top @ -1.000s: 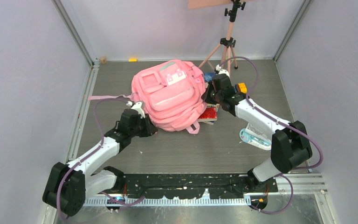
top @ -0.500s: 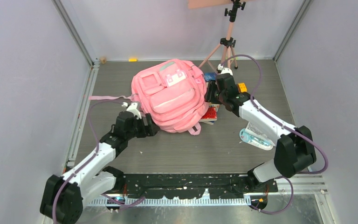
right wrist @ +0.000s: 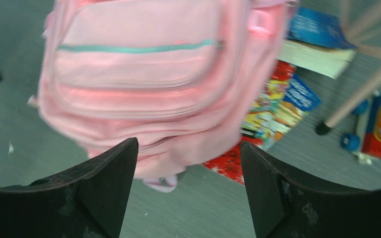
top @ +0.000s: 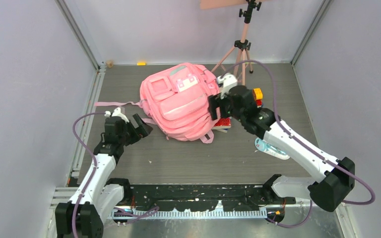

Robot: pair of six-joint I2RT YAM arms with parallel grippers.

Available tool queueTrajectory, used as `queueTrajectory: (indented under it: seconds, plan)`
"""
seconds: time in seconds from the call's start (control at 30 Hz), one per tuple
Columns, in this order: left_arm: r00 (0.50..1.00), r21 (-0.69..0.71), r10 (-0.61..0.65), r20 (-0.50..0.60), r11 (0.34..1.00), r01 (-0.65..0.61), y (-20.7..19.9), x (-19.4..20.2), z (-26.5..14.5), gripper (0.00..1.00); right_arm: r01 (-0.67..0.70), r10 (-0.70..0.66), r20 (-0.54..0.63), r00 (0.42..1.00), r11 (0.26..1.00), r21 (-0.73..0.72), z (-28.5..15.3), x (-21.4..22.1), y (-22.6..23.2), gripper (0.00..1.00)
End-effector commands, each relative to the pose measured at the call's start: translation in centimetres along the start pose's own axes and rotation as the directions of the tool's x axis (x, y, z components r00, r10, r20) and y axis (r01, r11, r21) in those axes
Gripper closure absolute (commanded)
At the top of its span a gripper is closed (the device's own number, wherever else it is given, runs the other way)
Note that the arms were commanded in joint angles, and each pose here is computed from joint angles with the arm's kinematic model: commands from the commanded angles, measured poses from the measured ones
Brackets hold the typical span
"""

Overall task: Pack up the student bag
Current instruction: Unzip the student bag at the center of the board.

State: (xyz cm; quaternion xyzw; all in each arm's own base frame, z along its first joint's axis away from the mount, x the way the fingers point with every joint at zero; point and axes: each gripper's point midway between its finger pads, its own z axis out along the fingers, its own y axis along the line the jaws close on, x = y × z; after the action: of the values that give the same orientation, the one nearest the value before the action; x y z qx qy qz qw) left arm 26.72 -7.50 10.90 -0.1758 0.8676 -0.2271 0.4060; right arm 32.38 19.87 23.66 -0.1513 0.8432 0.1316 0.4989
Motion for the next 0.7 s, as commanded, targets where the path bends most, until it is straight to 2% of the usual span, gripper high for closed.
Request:
queueTrajectory:
  seconds: [0.0, 0.13, 0.33, 0.5, 0.67]
  plan:
    - [1.0, 0.049, -0.019, -0.004, 0.999, 0.019, -0.8, -0.7, 0.0, 0.06, 0.308, -0.311, 0.002, 0.95, 0.941, -0.14, -0.1, 1.5, 6.4, 0.19]
    - [1.0, 0.029, -0.007, -0.001, 1.0, 0.007, -0.4, -0.7, -0.1, 0.06, 0.461, -0.478, -0.047, 0.877, 0.865, -0.2, 1.6, 4.0, 10.6, 0.18]
    - [1.0, 0.017, 0.002, -0.019, 1.0, -0.002, 0.1, 0.1, -0.1, 0.05, 0.599, -0.629, -0.068, 0.775, 0.764, -0.241, 4.0, 6.9, 15.1, 0.19]
    - [1.0, 0.018, 0.006, -0.023, 1.0, -0.005, 0.2, 0.3, -0.1, 0.05, 0.658, -0.695, -0.058, 0.717, 0.701, -0.275, 5.1, 8.2, 17.6, 0.19]
    - [0.999, 0.019, 0.017, -0.028, 1.0, -0.017, 0.3, 0.5, -0.1, 0.05, 0.7, -0.736, -0.087, 0.671, 0.668, -0.253, 6.5, 9.6, 17.7, 0.22]
